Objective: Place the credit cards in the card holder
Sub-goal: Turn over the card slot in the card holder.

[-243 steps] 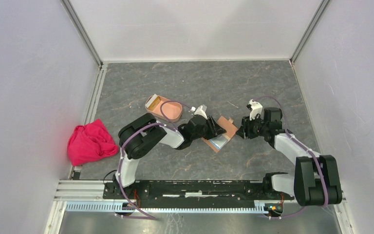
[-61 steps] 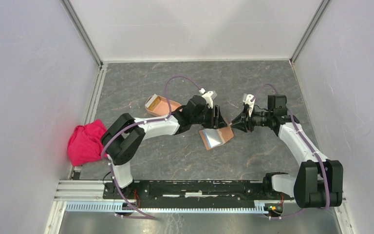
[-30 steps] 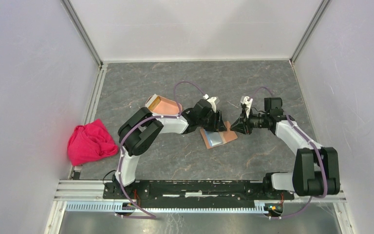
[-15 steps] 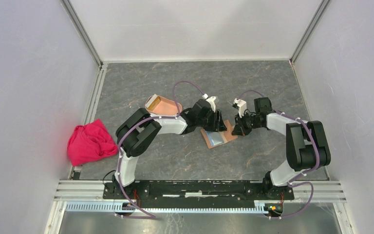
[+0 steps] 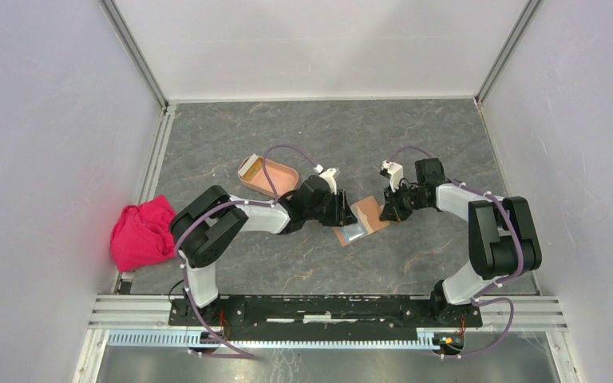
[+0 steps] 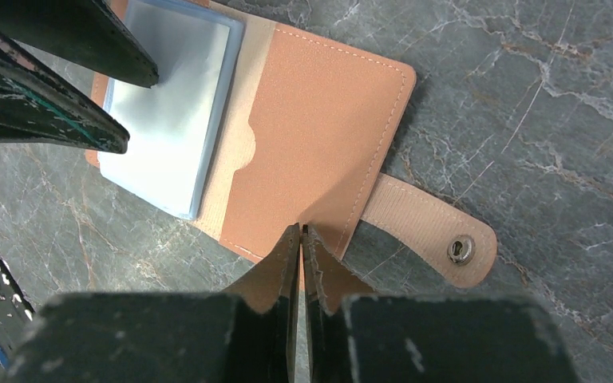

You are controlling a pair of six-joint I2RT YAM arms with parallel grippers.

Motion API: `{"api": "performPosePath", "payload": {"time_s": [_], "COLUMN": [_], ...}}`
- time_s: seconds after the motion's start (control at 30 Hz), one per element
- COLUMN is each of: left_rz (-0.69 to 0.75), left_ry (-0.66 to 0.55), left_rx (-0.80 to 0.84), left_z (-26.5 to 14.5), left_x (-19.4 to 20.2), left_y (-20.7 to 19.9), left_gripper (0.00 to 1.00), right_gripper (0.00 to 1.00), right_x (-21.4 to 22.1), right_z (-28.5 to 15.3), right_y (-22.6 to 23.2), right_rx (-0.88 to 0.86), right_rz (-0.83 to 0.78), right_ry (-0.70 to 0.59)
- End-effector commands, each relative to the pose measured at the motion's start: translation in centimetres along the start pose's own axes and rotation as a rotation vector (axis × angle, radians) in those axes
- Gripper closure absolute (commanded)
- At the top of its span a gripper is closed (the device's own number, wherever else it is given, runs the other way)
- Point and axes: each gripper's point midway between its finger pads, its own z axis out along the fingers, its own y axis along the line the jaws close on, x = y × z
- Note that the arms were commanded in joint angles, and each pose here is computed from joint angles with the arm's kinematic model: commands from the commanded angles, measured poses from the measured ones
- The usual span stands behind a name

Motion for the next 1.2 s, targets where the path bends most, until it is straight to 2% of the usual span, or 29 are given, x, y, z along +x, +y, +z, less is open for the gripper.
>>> {"api": "performPosePath", "payload": {"time_s": [0.0,0.07,0.37,0.6,0.77,1.0,1.1,1.17], "left_rz": [-0.048,-0.046,0.025,0.058,0.067,0.161,0.22,0.229], "left_ry": [-0.021,-0.024,-0.049,-0.061,-0.071,-0.205,-0.3,-0.379], "left_rx": [-0.096,-0.103,-0.009,0.034,0.05,0.013,-0.055,-0.08], "left_z": [-0.3,-0.2,-1.8,-2.7,-3.2,-7.4,-10.4,-12.9], "left_x": [-0.2,-0.5,-2.7,-3.9,-4.3,-6.5,-8.2,-9.8], "left_y": [1.6,1.6,-1.9,-3.7,-4.4,-4.6,-3.8,-3.3], "left_gripper": [0.51,0.51,0.49,0.48,0.48,0.46,0.36,0.21], "right_gripper": [0.9,0.88,0.68,0.66,0.65,0.64,0.63,0.59], "right_x": [-0.8,-1.3,-6.1,-6.4,-6.9,-8.0,-9.1,-9.9], "right_z": [-0.3,-0.5,-3.7,-4.2,-5.3,-7.6,-9.4,-10.5], "right_y": [-0.5,0.2,5.9,7.2,9.1,9.3,10.0,10.3], "right_rx": [0.027,-0.008,-0.2,-0.25,-0.326,-0.209,-0.146,-0.093], "right_rz": [-0.053,-0.075,-0.265,-0.286,-0.361,-0.552,-0.668,-0.736], "right_ry": [-0.004,-0.027,-0.249,-0.286,-0.322,-0.358,-0.396,-0.434]}}
